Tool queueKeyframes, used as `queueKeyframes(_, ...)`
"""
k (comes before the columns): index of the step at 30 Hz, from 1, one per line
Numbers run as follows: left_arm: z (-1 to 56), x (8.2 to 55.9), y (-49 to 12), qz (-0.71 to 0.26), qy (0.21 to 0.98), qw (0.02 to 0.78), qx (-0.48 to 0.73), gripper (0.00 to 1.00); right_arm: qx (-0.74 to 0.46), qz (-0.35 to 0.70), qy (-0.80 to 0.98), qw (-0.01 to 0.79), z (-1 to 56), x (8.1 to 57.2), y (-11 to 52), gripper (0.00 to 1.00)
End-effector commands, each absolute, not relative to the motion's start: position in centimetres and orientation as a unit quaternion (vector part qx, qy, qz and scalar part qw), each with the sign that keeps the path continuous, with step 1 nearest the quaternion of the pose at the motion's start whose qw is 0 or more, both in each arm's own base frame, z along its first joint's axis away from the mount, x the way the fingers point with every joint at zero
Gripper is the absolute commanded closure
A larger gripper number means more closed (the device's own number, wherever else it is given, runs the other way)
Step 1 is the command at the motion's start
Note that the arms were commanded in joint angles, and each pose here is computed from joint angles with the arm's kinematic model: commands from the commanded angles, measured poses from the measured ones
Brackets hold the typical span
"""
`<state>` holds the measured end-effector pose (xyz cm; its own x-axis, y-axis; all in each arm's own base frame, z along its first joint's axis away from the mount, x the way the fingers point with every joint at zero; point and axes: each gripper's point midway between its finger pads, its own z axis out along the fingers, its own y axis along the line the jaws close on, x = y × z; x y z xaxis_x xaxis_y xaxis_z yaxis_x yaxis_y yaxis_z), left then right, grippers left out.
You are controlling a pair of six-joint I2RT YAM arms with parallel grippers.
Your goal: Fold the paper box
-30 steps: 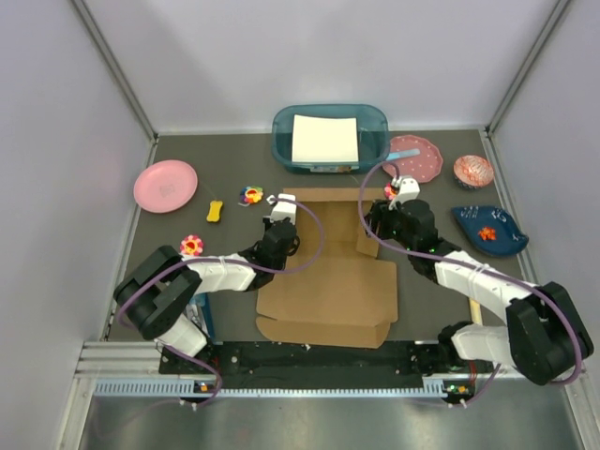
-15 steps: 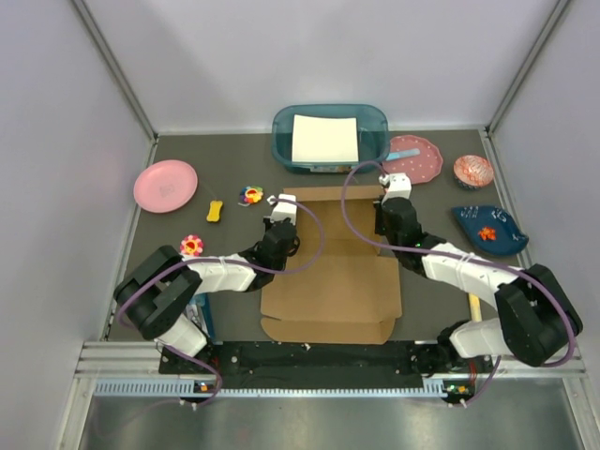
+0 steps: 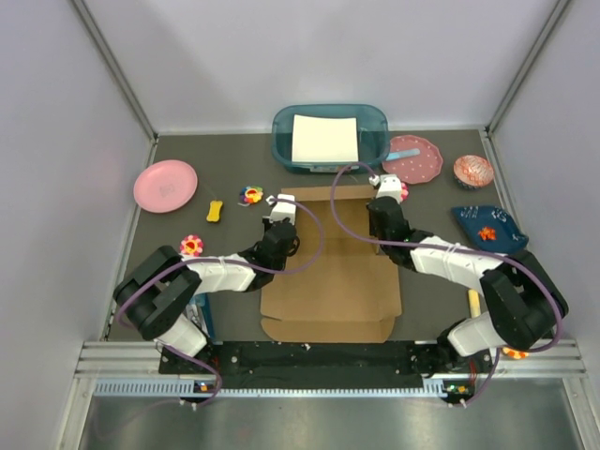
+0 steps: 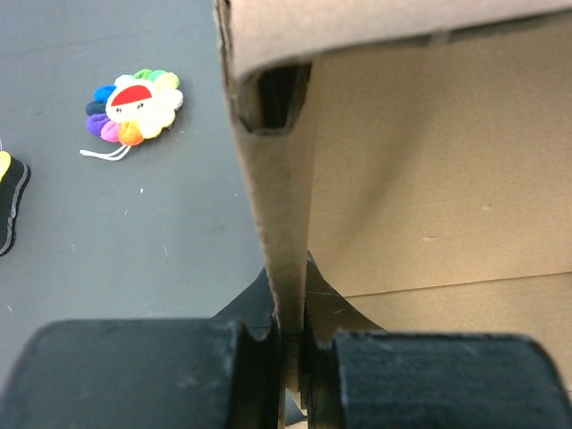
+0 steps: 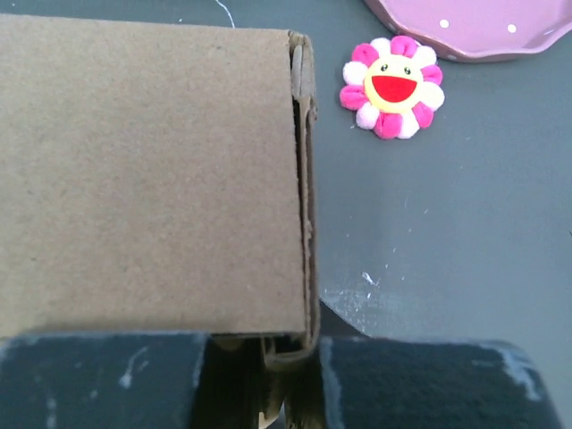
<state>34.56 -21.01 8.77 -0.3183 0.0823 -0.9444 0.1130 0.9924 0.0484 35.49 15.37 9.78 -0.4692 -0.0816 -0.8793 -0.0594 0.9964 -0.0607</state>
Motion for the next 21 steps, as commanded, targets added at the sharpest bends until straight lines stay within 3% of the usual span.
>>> queueKeyframes(1, 9.1, 34.0, -21.6, -0.020, 0.812, 0.578, 0.083, 1.00, -0.062, -0.048, 0.868, 0.490, 9.0, 34.9, 15.1, 1.00)
queueKeyframes(4, 9.1, 34.0, -21.6, -0.019, 0.813, 0.577, 0.081, 1.00, -0.057, -0.039, 0.871, 0.486, 8.8, 34.4, 15.1, 1.00)
queueKeyframes(5, 9.1, 34.0, -21.6, -0.019, 0.813, 0.577, 0.080, 1.00, -0.054, -0.033, 0.873, 0.484, 8.7, 34.3, 15.2, 0.94)
queueKeyframes(6, 9.1, 34.1, -21.6, -0.018, 0.813, 0.576, 0.080, 1.00, -0.057, -0.028, 0.876, 0.479, 8.4, 33.9, 15.4, 0.80)
queueKeyframes(7, 9.1, 34.1, -21.6, -0.016, 0.813, 0.576, 0.079, 1.00, -0.053, -0.024, 0.876, 0.479, 8.5, 33.8, 15.3, 0.75)
queueKeyframes(9, 9.1, 34.1, -21.6, -0.016, 0.814, 0.576, 0.079, 1.00, -0.053, -0.017, 0.879, 0.474, 8.0, 33.3, 15.4, 0.67)
queueKeyframes(12, 9.2, 34.2, -21.6, -0.015, 0.813, 0.577, 0.078, 1.00, -0.056, -0.011, 0.881, 0.470, 7.7, 32.9, 15.5, 0.65)
queueKeyframes(14, 9.3, 34.2, -21.6, -0.016, 0.813, 0.576, 0.077, 1.00, -0.056, -0.010, 0.883, 0.466, 7.3, 32.7, 15.5, 0.69)
queueKeyframes(16, 9.2, 34.1, -21.6, -0.016, 0.814, 0.576, 0.077, 1.00, -0.057, -0.009, 0.883, 0.465, 7.2, 32.7, 15.6, 0.95)
queueKeyframes(17, 9.3, 34.1, -21.6, -0.016, 0.814, 0.576, 0.077, 1.00, -0.056, -0.012, 0.885, 0.463, 7.0, 32.7, 15.5, 1.00)
queueKeyframes(21, 9.1, 34.0, -21.4, -0.014, 0.813, 0.577, 0.075, 1.00, -0.055, -0.009, 0.881, 0.469, 7.2, 32.5, 15.6, 1.00)
